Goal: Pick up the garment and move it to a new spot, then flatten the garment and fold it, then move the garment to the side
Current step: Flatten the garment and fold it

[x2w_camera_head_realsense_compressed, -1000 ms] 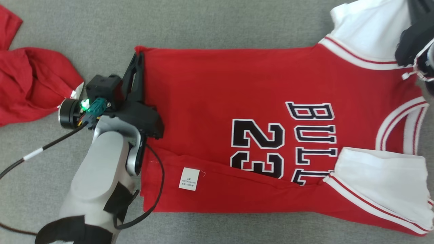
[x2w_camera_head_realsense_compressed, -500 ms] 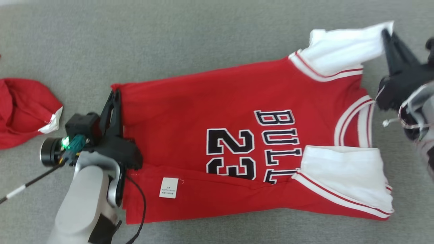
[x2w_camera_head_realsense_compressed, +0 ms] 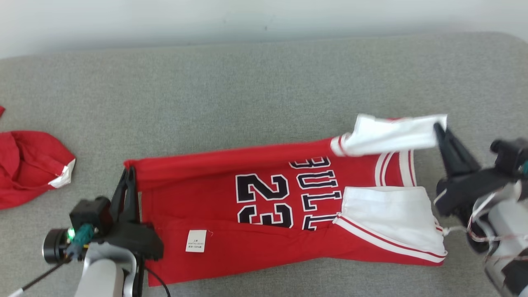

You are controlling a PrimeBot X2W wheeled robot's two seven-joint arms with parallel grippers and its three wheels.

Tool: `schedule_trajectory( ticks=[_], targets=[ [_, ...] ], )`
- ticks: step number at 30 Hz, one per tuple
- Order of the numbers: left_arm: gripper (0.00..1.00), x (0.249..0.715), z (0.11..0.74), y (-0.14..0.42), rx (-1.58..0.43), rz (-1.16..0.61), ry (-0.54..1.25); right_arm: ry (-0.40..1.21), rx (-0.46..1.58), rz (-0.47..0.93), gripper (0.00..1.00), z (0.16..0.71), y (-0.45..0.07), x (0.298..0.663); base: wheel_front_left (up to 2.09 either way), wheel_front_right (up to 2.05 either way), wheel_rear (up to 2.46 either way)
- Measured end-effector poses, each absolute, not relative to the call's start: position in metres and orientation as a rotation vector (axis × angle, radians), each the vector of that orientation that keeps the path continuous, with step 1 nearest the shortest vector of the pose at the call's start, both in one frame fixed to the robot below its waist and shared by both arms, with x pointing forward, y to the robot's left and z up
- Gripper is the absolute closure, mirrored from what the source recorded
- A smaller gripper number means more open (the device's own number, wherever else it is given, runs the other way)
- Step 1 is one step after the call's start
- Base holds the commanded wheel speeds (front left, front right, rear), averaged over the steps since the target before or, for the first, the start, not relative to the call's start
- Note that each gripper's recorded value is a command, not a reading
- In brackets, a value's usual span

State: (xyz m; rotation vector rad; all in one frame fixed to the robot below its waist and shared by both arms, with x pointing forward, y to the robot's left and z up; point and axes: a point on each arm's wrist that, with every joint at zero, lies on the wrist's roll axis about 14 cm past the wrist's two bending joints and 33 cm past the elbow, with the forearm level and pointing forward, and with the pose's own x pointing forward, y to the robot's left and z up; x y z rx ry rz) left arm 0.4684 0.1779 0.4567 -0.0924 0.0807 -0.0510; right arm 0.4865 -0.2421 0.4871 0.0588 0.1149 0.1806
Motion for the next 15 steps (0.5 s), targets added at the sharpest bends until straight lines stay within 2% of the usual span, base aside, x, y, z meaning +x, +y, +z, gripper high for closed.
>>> schedule_trajectory(
  ticks=[15],
  targets=[
    [1.0, 0.421, 0.43, 0.168, -0.119, -0.052, 0.167, 0.161, 0.179, 0.107, 1.0, 0.456, -0.236, 0.423, 0.0, 0.0, 0.0]
  ],
)
